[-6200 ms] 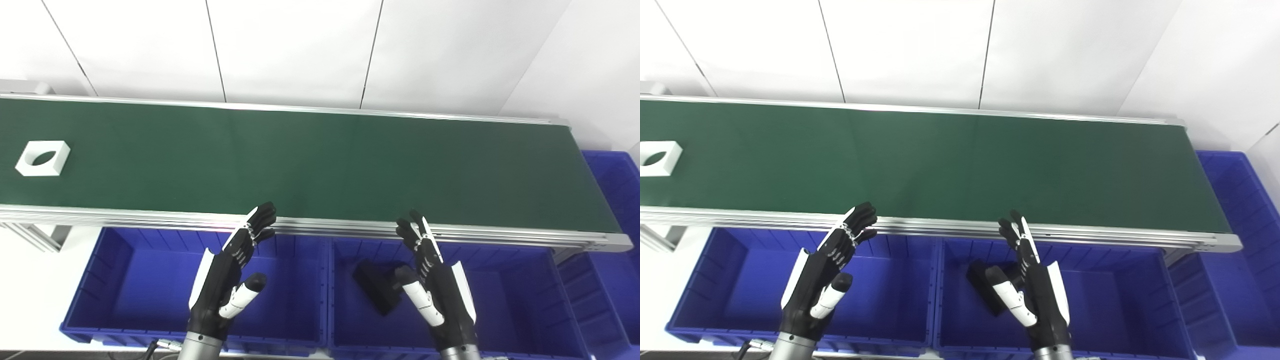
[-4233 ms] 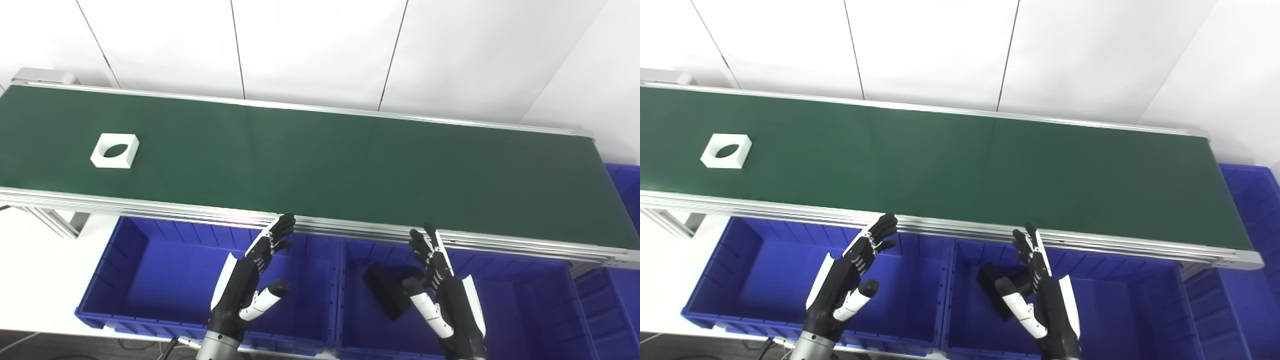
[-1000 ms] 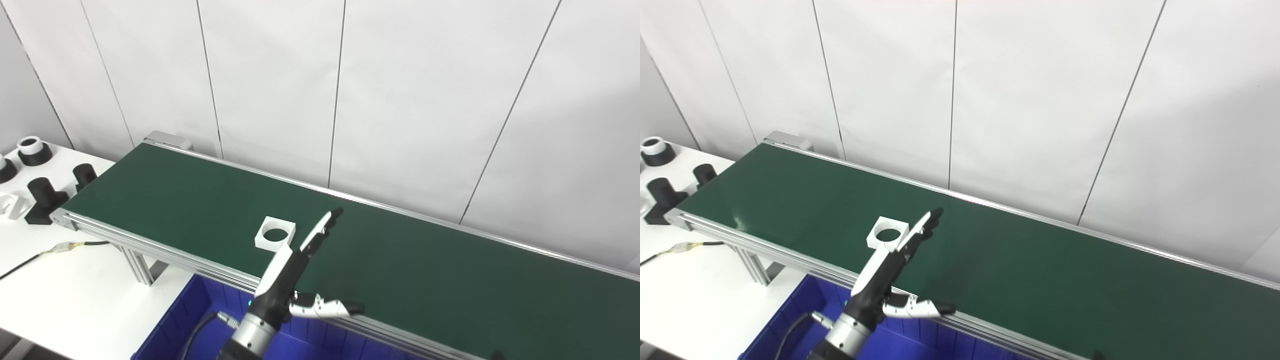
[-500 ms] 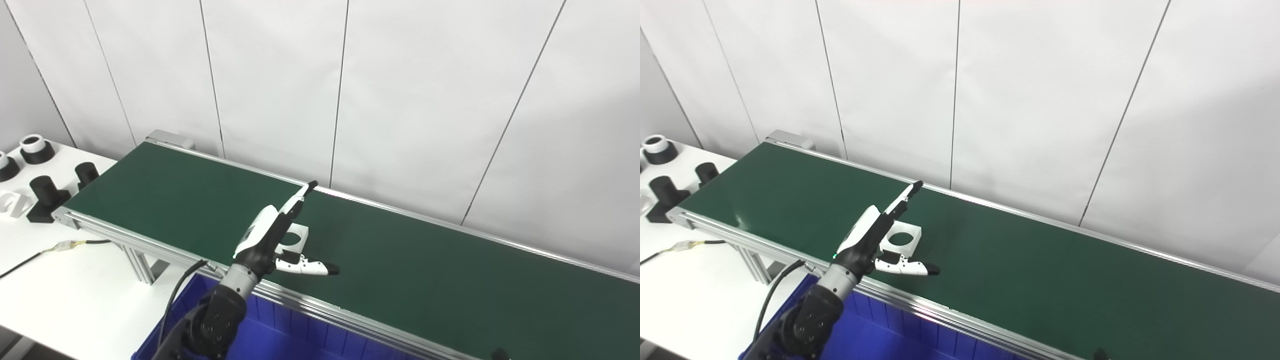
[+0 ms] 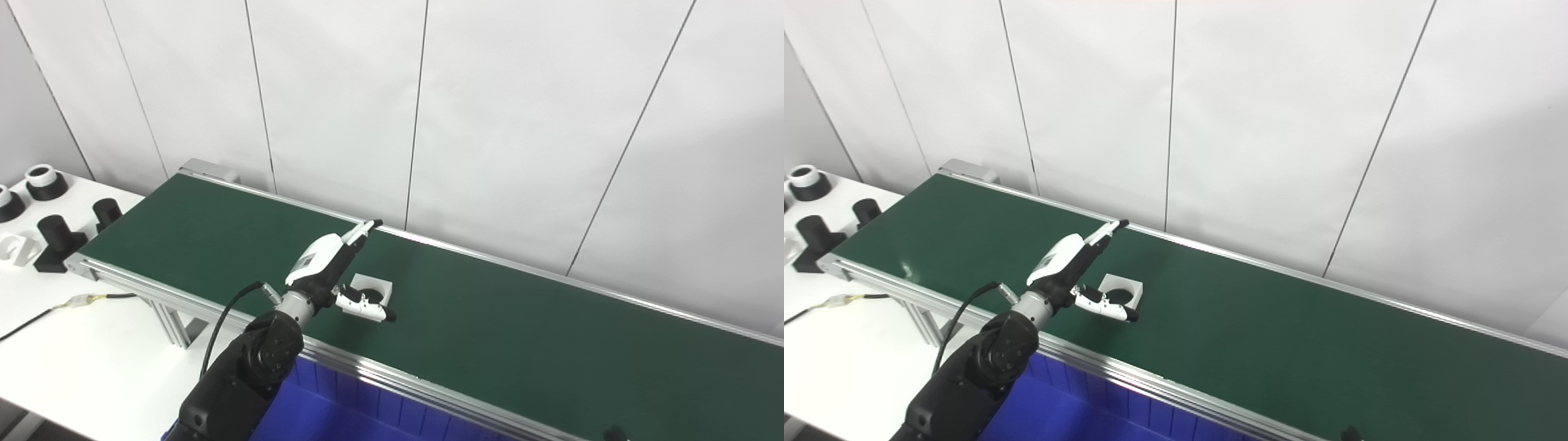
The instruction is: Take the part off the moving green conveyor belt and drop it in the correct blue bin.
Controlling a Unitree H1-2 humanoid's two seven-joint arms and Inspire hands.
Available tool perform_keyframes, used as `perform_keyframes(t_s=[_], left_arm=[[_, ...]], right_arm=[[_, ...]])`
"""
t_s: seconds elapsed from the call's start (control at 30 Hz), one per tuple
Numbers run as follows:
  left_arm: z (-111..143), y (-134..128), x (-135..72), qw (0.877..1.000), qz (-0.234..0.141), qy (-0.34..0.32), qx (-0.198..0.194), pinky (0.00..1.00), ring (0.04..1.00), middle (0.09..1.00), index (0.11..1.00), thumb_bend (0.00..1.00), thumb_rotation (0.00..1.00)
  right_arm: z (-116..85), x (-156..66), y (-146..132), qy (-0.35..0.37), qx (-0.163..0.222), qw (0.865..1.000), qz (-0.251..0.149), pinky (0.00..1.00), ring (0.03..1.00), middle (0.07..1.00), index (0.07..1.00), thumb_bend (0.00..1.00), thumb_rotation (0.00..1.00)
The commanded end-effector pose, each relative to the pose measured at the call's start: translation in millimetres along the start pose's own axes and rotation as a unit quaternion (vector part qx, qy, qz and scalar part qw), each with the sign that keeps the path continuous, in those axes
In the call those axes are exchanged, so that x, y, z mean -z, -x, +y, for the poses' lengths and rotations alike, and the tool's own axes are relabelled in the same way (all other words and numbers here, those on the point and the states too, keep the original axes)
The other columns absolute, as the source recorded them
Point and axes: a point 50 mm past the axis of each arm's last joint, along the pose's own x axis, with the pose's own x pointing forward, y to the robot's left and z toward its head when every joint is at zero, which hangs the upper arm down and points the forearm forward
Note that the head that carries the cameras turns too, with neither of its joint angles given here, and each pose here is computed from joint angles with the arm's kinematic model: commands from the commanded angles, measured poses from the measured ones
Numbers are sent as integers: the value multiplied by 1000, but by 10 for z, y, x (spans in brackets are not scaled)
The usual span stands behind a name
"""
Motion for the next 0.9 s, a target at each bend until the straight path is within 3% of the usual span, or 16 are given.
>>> perform_keyframes(t_s=[0.0,0.33,0.6,0.87], left_arm=[[213,-169,-91,999,-26,-33,-25,885,975,1000,961,828,193],[144,-514,-149,989,-19,-145,25,987,1000,1000,953,851,198],[74,-722,-257,981,-20,-184,50,989,999,1000,947,864,174],[-16,-863,-376,974,-32,-213,73,1000,1000,996,940,793,81]], right_arm=[[-12,-119,-40,-3,7,999,-47,1000,987,971,1000,524,810],[-34,-132,-12,6,13,999,-50,1000,973,951,1000,554,838],[-32,-144,-9,-5,14,999,-51,1000,972,949,1000,567,820],[-38,-156,8,-8,14,999,-52,1000,979,956,1000,556,836]])
